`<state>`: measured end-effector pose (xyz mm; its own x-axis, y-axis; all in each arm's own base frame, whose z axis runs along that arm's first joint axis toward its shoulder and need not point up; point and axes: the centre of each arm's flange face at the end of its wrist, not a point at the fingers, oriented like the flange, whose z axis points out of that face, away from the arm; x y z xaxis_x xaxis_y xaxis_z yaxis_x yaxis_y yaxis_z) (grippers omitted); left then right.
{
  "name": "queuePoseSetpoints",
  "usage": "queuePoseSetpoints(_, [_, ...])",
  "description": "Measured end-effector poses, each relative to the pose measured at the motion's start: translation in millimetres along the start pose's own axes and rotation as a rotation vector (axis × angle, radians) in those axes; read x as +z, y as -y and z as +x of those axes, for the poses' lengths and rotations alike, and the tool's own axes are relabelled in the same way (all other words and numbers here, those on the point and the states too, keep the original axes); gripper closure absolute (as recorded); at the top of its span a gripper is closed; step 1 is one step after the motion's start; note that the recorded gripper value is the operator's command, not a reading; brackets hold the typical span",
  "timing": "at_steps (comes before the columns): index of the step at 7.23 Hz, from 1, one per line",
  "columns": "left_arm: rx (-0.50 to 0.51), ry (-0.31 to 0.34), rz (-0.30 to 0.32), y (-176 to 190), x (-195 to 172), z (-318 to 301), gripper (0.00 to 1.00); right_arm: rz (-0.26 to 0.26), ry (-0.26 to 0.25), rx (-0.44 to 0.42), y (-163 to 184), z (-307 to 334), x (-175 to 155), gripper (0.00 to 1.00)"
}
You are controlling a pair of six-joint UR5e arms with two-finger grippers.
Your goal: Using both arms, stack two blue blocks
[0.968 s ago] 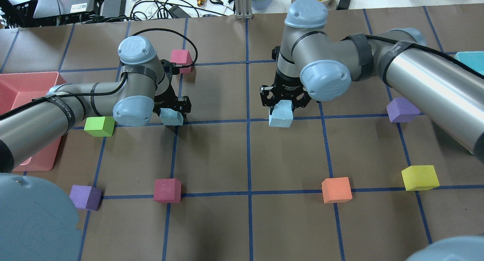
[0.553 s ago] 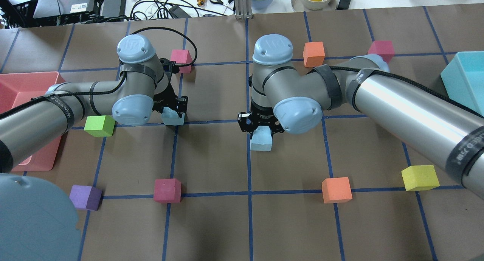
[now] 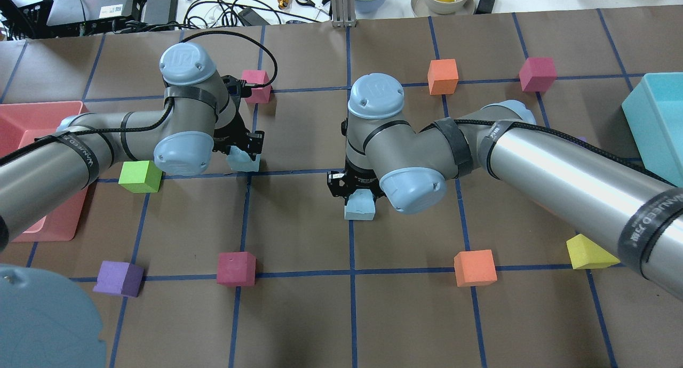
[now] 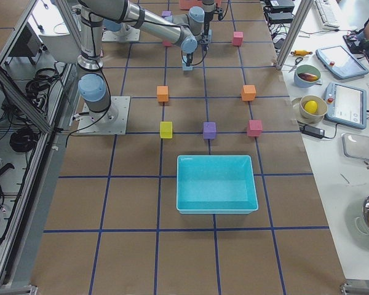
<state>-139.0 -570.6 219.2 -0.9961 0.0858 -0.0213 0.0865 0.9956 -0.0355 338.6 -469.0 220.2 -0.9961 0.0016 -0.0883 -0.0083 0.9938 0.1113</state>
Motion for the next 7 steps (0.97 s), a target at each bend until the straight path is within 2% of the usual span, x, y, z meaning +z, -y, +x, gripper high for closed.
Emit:
queuePoseSetpoints(1, [0.003,-0.001,0.011,-1.3,-7.8,3.5,1.00,-0.012,0.005,-0.011,-2.2,-4.7,5.8,1.00])
queuePoseSetpoints(2, [0.005,-0.001,0.022,-2.6,-16.5,4.8,1.00,-0.025,0.009,-0.019,-3.9,-8.7,12.8,0.63])
queuePoseSetpoints(3, [0.007,-0.001,0.035,-3.5,-25.6,5.4,1.00,-0.031,0.009,-0.024,-5.2,-11.3,16.4,0.10])
queuePoseSetpoints(4, [0.009,-0.003,0.044,-4.8,-34.2,6.2,1.00,-0.030,0.005,-0.026,-5.1,-12.1,16.9,0.00])
queuePoseSetpoints(7, [0.011,-0.024,0.036,-8.8,-57.6,8.6,1.00,-0.018,0.004,-0.027,-2.6,-11.6,7.6,0.00])
